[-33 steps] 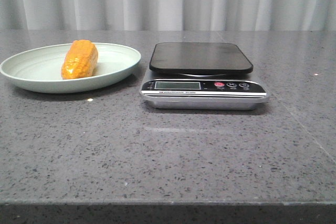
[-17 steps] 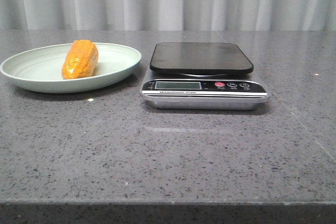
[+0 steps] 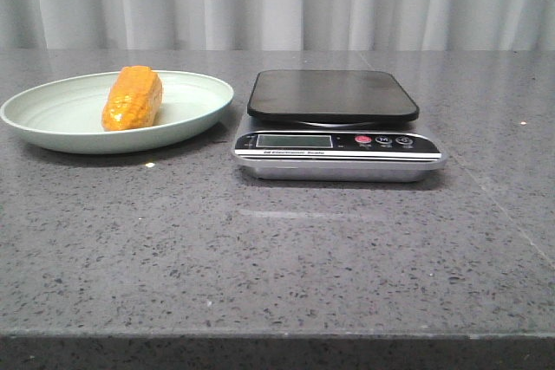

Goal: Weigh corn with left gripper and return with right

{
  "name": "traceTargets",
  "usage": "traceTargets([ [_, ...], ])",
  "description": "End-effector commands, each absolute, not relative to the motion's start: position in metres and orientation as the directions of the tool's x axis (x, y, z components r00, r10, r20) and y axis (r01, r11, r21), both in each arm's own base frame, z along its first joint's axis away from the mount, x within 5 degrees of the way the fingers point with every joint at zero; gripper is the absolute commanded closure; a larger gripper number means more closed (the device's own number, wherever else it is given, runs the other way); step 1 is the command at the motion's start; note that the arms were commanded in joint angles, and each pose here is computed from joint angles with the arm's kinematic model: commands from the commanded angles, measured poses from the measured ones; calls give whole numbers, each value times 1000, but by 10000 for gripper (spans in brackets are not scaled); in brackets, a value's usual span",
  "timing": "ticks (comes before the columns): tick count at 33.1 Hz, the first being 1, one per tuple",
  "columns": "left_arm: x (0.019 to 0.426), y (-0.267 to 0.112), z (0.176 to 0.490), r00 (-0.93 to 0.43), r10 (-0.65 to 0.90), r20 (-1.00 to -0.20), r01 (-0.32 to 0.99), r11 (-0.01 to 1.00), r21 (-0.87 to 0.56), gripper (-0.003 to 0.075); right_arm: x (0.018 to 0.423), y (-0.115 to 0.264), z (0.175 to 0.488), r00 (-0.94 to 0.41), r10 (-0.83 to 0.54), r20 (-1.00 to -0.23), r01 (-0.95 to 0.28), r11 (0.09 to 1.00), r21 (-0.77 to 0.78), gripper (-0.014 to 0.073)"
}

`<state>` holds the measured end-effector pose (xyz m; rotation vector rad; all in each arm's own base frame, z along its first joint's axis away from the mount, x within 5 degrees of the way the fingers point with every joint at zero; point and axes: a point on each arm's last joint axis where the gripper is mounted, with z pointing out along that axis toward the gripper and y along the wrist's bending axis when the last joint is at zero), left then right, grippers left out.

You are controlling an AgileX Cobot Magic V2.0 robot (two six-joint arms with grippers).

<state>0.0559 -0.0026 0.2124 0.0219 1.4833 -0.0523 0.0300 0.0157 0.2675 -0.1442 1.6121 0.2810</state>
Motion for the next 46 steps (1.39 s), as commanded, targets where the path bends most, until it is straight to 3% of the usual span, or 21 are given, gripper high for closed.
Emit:
traceTargets([
  [1,53,-3,217,169,-26,-985,63,998,-16,586,26,13,282,43,101,-994,-253,964,86,433],
  [7,53,-3,217,169,-26,-985,63,998,-16,586,27,13,280,53,100,-994,-246,965,84,433],
  [9,53,-3,217,169,-26,-985,63,998,-16,586,31,10,276,87,41,-995,-209,978,22,433],
  [12,53,-3,217,169,-26,-985,63,998,-16,586,37,8,268,143,-15,-990,-163,986,-38,433],
  [18,53,-3,217,169,-26,-985,63,998,-16,586,49,6,238,239,3,-971,-129,991,-29,433],
  [23,53,-3,217,169,-26,-985,63,998,-16,586,53,7,217,189,37,-981,-136,991,12,433],
  [46,53,-3,217,169,-26,-985,63,998,-16,586,53,7,216,182,37,-983,-137,991,11,433],
])
